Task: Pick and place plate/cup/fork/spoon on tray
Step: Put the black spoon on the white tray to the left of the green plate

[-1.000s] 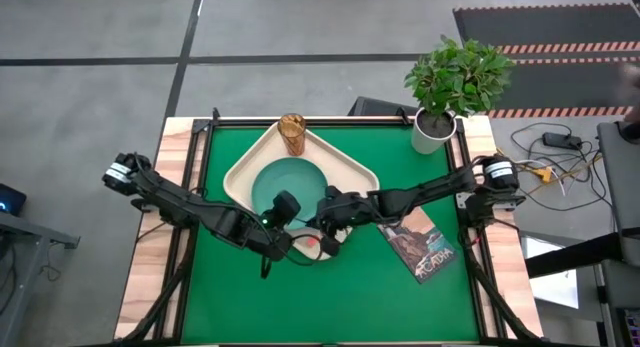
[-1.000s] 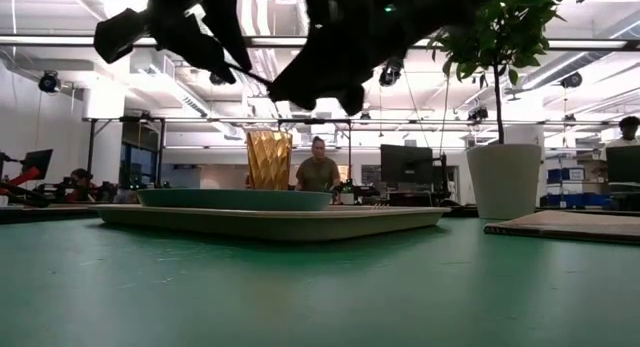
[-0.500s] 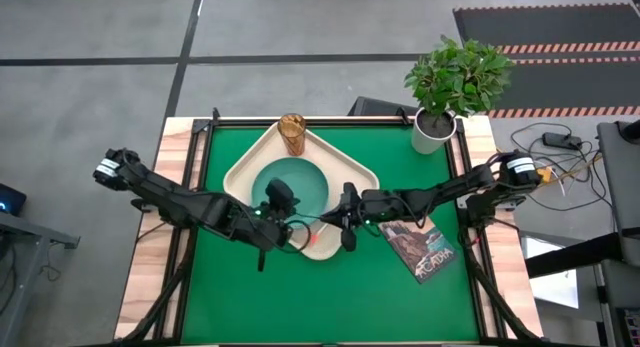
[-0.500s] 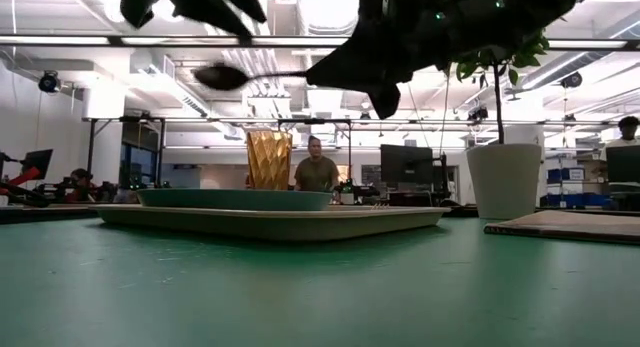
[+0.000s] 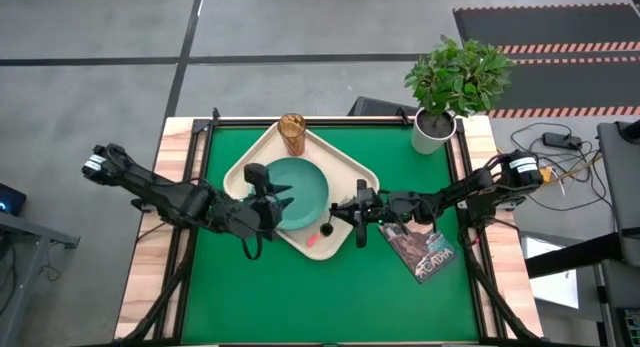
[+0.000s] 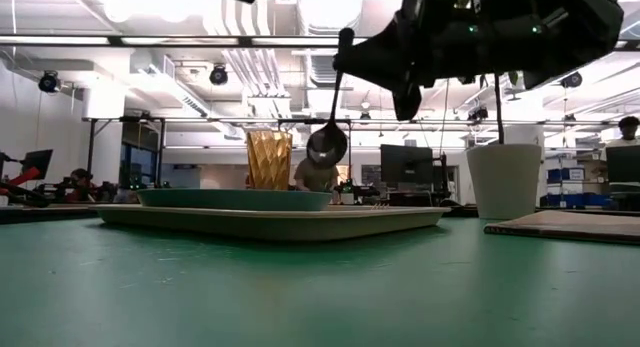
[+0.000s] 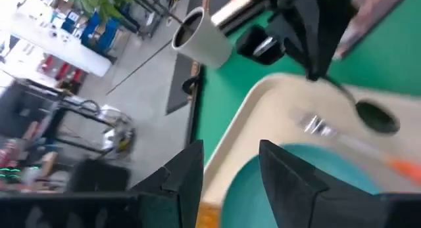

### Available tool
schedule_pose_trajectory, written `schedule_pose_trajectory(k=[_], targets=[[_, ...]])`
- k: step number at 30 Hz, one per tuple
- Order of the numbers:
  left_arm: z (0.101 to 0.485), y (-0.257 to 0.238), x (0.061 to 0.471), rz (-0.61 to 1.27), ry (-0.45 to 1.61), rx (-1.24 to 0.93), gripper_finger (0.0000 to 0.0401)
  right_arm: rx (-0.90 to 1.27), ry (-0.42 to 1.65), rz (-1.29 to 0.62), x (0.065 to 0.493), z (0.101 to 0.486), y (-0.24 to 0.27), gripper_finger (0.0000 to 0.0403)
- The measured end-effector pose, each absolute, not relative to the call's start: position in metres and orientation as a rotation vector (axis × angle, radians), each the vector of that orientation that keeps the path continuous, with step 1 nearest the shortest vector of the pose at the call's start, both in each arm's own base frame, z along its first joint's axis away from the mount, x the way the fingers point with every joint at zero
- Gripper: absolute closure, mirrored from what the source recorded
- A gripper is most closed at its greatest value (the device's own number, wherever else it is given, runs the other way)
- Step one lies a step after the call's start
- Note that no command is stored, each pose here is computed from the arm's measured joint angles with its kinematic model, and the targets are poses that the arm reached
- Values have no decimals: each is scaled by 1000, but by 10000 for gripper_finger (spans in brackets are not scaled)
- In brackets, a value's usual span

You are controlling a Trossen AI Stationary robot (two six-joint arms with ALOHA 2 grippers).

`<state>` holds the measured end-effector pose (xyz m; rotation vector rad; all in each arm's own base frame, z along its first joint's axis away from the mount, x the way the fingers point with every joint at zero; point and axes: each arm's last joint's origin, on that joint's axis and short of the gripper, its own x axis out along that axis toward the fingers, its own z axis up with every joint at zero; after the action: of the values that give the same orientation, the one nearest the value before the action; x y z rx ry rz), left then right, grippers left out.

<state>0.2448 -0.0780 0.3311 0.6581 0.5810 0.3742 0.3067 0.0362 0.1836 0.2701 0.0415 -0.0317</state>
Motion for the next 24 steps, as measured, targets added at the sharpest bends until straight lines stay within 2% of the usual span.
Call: schedule_pose_trajectory(k=[7, 13, 19, 24], targets=[[303, -88, 260, 197, 338, 511, 272, 263, -5, 7, 300, 196, 36, 395], [275, -89, 270, 214, 50, 350, 272, 198, 21, 7, 290, 215, 35, 395], [248, -78, 285, 204, 26, 156, 272, 120, 90, 11, 285, 234, 36, 395], [231, -64, 306, 107, 72, 15, 268, 52, 123, 42, 289, 242, 39, 395]])
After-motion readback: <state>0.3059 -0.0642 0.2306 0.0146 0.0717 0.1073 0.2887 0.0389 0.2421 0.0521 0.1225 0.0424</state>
